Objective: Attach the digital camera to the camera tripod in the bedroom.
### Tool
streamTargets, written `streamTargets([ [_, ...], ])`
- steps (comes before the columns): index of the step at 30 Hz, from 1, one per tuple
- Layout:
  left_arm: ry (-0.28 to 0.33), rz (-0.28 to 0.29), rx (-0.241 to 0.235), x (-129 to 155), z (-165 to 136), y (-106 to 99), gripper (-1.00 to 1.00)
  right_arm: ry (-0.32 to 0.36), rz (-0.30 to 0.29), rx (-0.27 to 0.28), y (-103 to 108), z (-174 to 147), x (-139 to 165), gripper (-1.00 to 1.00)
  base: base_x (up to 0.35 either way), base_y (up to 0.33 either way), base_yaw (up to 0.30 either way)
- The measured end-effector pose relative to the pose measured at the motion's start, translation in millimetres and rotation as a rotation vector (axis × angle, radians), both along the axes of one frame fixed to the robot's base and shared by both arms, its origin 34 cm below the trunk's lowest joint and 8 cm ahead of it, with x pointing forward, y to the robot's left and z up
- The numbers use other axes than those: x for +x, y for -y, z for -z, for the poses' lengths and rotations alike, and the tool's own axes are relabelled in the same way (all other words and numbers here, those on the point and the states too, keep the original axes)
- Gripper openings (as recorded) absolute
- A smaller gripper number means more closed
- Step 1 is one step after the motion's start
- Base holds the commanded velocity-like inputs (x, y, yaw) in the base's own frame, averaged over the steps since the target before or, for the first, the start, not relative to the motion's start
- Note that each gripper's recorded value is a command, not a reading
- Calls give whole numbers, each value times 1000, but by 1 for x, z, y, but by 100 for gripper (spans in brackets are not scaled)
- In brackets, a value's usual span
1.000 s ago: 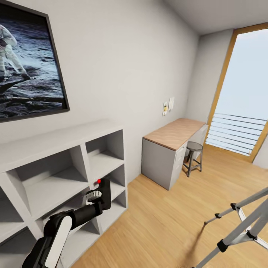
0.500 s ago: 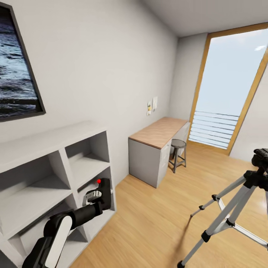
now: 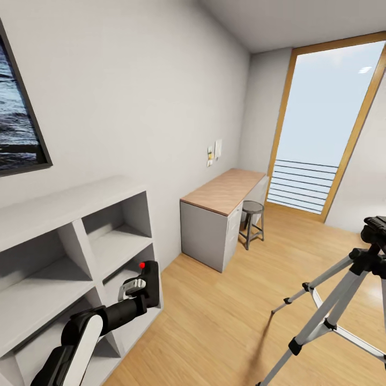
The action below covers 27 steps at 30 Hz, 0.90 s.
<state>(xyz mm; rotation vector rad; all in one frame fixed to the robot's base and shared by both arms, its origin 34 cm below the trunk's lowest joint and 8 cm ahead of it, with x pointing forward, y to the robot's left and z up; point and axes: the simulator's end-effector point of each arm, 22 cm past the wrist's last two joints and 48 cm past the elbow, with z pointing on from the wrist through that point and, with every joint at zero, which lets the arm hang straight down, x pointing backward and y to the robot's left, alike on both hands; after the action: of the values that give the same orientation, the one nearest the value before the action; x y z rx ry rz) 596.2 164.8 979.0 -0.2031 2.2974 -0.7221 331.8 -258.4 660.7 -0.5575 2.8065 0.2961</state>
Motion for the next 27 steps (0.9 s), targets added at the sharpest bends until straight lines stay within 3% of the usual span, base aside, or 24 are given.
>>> streamTargets([
  [17, 0, 0, 0, 0, 0, 0, -100, 0, 0, 0, 0, 0, 0, 100, 3, 5, -6],
  [21, -23, 18, -7, -8, 9, 11, -100, 5, 5, -3, 1, 0, 2, 100, 74, 148, -154],
  [26, -44, 37, -10, -16, 17, 21, -100, -9, 17, -29, 7, 2, -2, 100, 121, 243, -252],
  [27, -45, 38, -10, -17, 17, 21, -100, -30, 31, -75, 17, 5, -6, 100, 128, 258, -267],
])
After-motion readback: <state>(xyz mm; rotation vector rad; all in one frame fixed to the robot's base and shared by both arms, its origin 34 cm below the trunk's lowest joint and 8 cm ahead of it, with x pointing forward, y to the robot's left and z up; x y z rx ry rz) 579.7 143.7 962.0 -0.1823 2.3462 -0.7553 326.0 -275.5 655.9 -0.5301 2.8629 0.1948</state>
